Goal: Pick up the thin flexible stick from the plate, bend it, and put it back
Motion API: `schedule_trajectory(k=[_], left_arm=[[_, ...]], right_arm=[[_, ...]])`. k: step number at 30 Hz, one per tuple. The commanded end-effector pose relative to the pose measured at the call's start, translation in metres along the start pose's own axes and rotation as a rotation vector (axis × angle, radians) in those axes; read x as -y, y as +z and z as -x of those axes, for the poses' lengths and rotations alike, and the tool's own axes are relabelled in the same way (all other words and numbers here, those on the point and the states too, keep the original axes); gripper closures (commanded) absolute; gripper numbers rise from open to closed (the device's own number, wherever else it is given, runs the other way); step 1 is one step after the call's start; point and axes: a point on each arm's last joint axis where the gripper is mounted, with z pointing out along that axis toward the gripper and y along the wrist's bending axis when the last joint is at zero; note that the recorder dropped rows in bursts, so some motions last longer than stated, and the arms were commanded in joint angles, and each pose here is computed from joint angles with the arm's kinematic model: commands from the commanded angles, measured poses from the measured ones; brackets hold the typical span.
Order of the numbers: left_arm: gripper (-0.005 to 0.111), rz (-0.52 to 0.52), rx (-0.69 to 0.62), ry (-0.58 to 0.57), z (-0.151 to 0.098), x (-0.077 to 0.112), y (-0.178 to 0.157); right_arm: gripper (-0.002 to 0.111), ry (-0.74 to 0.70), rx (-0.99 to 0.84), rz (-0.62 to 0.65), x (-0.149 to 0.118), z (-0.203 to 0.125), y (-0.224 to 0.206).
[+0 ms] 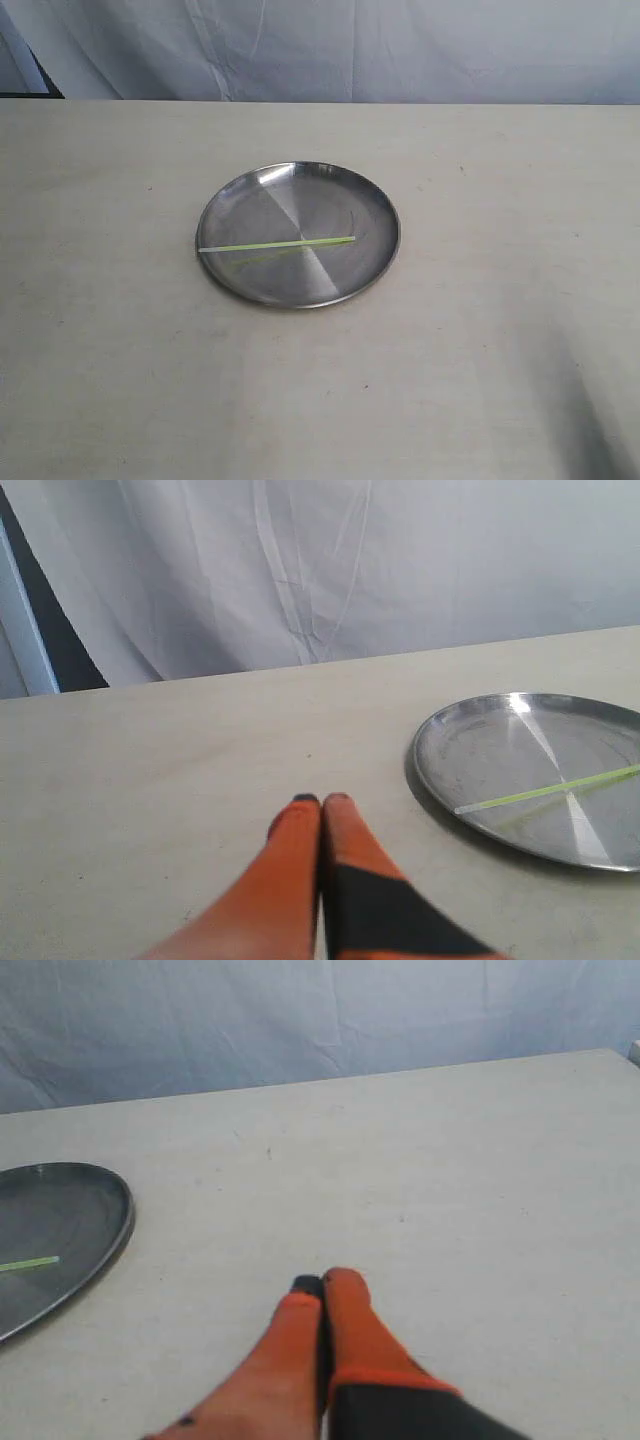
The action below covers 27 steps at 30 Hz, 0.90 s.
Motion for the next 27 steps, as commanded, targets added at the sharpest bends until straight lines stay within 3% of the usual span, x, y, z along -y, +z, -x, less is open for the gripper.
schedule_trajectory(k=[1,9,13,15,20,22,24,27], left_arm=[[0.107,-0.001,0.011,0.003,0.000,0.000,0.000],[0.107,-0.001,0.011,0.003,0.000,0.000,0.000],[0.107,-0.001,0.011,0.003,0.000,0.000,0.000],[0.107,-0.001,0.011,0.003,0.000,0.000,0.000],[0.107,-0.001,0.011,0.003,0.000,0.000,0.000],[0.107,-0.001,0.011,0.003,0.000,0.000,0.000],[0.107,-0.001,0.011,0.003,0.000,0.000,0.000],[0.107,-0.001,0.011,0.003,0.000,0.000,0.000]], right_arm=[[0.109,0.001,0.009,-0.004,0.000,0.000,0.000],[0.109,-0.001,0.009,-0.004,0.000,0.000,0.000],[0.109,-0.160,0.163,-0.038,0.002,0.014,-0.001],[0.109,0.021,0.313,0.000,0.000,0.027,-0.004],[0.109,0.709,0.617,0.116,0.009,0.051,-0.017],[0.109,0.939,0.654,0.154,0.014,0.052,-0.018],[0.109,1.045,0.632,0.173,0.014,0.051,-0.017],[0.109,1.066,0.554,0.176,0.011,0.046,-0.014]])
